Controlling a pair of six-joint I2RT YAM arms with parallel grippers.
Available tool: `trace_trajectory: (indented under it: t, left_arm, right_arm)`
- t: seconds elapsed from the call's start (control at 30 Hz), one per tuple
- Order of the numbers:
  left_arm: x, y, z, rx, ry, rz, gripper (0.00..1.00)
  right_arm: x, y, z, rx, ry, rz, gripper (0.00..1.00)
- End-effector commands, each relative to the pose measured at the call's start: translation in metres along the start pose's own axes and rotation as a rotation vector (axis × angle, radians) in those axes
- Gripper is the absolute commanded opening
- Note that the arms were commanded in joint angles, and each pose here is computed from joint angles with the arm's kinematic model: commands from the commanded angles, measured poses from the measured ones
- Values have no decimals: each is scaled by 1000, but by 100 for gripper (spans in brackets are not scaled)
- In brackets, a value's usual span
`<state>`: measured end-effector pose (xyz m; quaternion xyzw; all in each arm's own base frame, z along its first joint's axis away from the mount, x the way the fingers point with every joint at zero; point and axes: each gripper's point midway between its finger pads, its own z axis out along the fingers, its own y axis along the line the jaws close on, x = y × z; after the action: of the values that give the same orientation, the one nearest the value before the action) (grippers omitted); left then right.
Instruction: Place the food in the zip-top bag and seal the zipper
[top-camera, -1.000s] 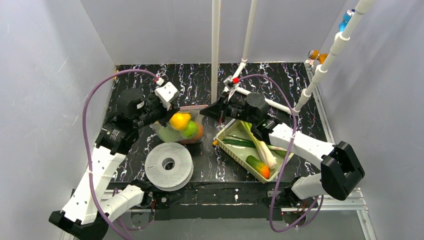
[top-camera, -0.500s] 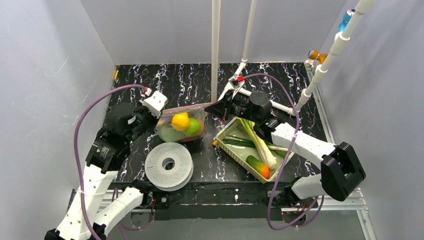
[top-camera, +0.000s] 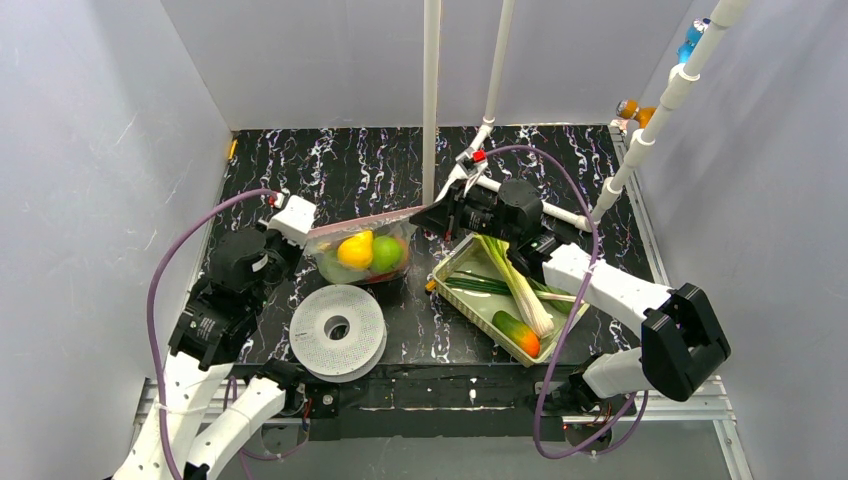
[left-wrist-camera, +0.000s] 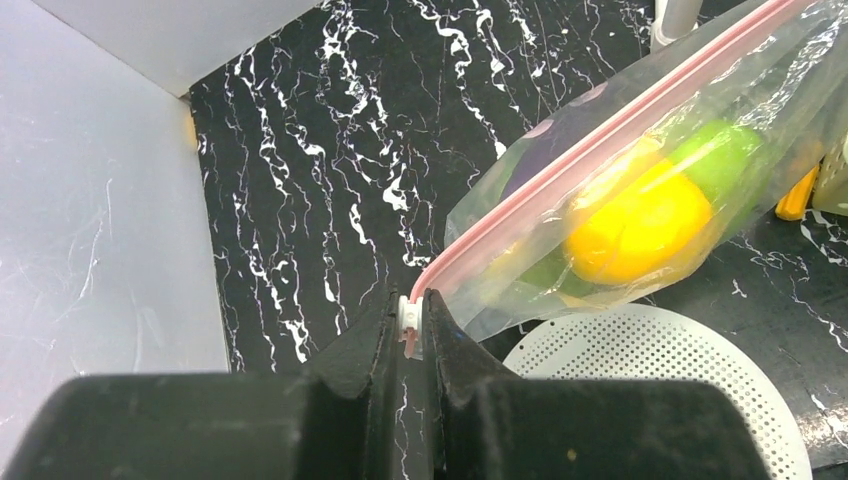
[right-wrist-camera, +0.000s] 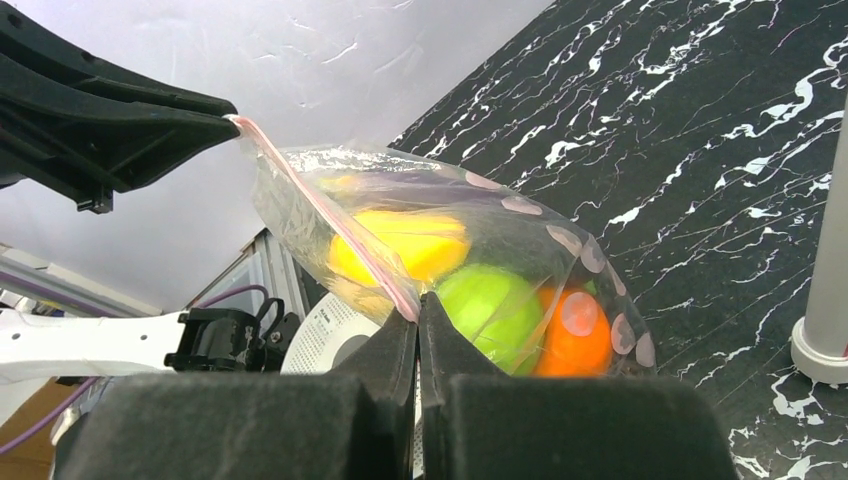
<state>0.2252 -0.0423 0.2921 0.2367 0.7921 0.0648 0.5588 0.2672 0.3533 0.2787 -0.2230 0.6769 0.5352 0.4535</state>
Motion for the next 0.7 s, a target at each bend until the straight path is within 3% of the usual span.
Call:
trace_trajectory:
  t: [0.0,0.03,0.13,0.2,0.3,0.53,0.67]
  left_arm:
    - [27,30,-12,-170,109,20,0]
    - [25,29,-13,-166,103,10,3]
    - [16,25,-16,-140,74,-38,46]
    - [5,24,-20,-128,40,-97,66]
    - [-19,22,-28,-101,-28,-212,85]
    - [-85,-26,-39,240,-221,-288,89]
    - [-106,-61,-27,460,-242,-215,89]
  right_arm:
    - [-36,-4,0,30,-81,-61,1]
    - [-37,-3,1,26,-78,-64,1]
    - [-36,2,4,33,-68,-99,1]
    - [-35,9,7,42,-60,-132,1]
    - [-35,19,14,61,-52,-185,1]
    - [-33,26,26,66,-21,-206,1]
    - [-32,30,27,43,-12,-202,1]
